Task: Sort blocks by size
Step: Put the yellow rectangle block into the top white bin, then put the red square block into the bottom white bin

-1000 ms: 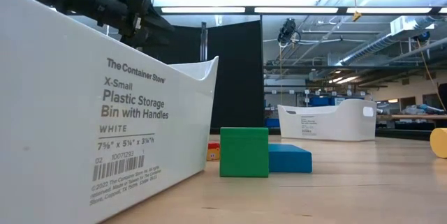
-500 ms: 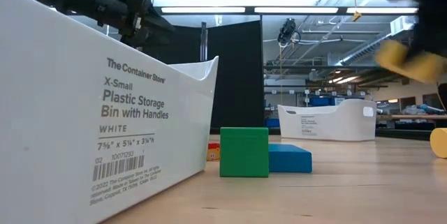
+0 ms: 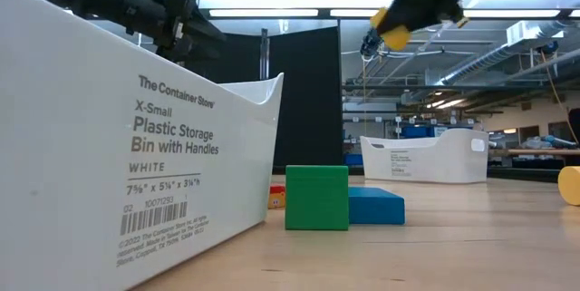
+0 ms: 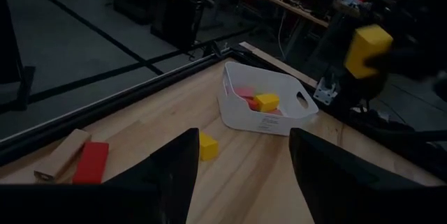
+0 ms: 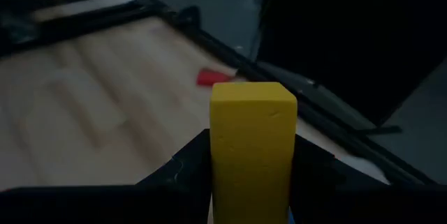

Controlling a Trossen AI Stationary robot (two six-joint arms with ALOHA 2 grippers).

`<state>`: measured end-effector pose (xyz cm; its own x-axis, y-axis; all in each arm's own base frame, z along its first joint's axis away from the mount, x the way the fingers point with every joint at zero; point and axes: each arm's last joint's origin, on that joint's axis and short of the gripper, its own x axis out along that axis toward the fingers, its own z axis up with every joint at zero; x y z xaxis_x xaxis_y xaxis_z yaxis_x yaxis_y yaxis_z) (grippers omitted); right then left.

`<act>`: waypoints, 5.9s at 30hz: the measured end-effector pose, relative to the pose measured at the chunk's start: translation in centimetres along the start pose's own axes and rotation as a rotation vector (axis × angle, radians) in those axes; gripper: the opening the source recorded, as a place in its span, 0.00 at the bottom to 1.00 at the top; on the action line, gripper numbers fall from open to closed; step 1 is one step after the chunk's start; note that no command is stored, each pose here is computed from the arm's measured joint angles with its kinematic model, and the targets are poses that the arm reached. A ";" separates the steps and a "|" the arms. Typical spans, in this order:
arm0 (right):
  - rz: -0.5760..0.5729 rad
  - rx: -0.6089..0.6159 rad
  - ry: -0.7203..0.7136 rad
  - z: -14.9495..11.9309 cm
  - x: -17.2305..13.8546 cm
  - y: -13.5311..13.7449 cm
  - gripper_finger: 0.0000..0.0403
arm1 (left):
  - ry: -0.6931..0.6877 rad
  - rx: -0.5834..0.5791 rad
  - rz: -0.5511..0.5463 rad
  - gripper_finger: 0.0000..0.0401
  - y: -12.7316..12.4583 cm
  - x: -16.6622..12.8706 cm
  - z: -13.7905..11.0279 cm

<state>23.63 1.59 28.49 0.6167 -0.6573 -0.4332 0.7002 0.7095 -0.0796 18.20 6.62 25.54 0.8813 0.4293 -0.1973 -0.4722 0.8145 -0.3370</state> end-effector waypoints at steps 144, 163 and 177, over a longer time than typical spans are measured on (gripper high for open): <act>0.369 0.171 -0.228 -3.6 5.9 -4.0 0.73 | 1.456 0.557 0.037 0.90 -6.4 -6.5 -14.0; 0.339 0.182 -0.240 -3.5 5.9 -4.2 0.73 | 1.437 0.477 -0.017 0.38 -5.4 -6.4 -16.0; 0.407 0.180 -0.549 -0.3 4.3 -3.9 0.71 | 0.815 0.519 -0.161 0.35 -10.4 0.3 -7.2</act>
<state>23.45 -3.93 26.66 0.9013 -0.4158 0.1217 0.3952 0.9041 0.1624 23.21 -4.53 22.36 0.5614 0.0557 -0.8257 -0.1097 0.9939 -0.0075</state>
